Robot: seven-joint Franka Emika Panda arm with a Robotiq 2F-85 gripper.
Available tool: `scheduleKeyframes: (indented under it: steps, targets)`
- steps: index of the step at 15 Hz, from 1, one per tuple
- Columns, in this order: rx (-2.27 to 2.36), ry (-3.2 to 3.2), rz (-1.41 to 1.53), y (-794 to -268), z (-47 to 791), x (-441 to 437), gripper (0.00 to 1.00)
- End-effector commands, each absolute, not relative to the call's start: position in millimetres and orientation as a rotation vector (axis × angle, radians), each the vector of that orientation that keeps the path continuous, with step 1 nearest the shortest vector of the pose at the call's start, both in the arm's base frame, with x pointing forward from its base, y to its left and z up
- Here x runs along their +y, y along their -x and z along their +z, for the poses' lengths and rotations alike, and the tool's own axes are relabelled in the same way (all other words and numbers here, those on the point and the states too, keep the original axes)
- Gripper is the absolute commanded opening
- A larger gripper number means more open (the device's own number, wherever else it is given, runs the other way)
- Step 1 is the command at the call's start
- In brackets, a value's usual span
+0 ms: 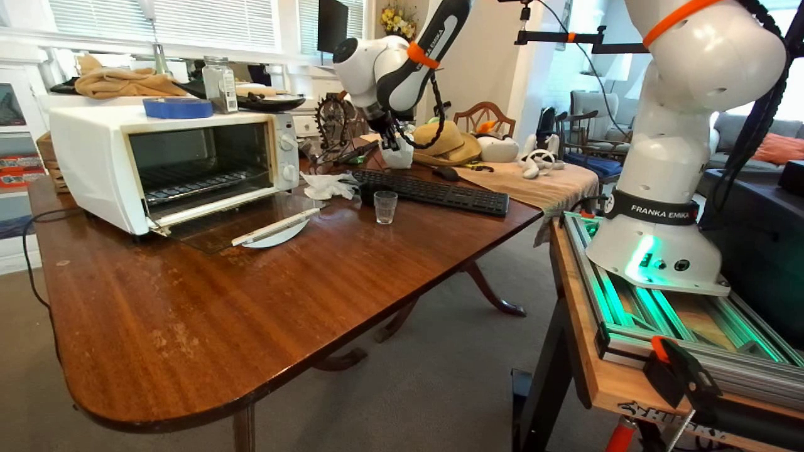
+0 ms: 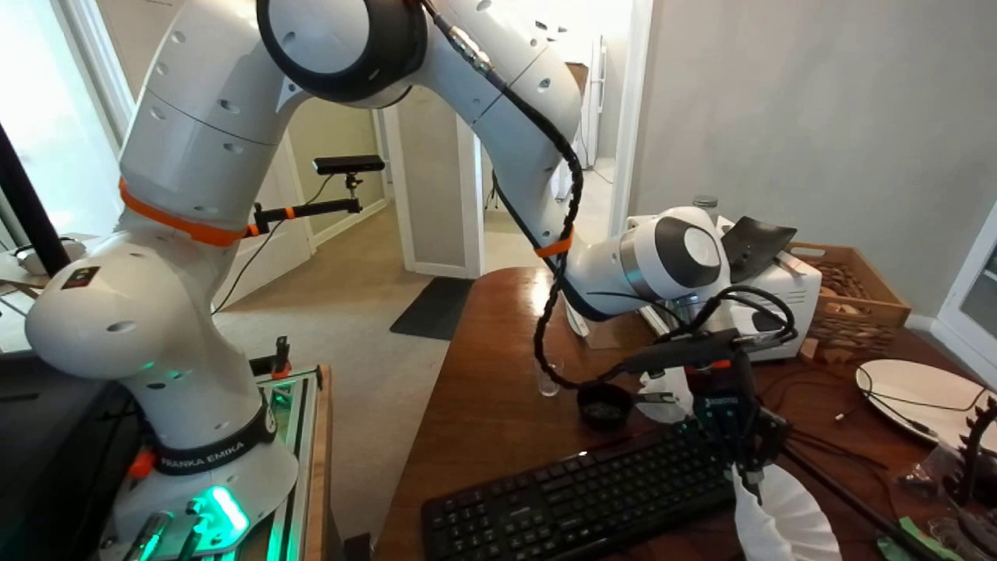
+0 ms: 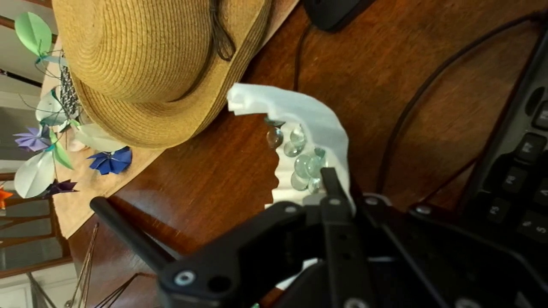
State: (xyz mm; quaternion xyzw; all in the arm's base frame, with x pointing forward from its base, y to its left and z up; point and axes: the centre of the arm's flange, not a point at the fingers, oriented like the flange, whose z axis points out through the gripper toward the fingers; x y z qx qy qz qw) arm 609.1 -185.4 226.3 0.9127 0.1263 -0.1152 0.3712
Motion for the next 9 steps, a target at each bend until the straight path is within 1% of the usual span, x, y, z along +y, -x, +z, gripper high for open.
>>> scheduleKeyframes:
  steps: [1,9]
  targets:
    - [0.34,-2.329,-0.341,-609,221,-183,0.0]
    - [0.329,-2.402,-0.413,-612,186,-196,0.0]
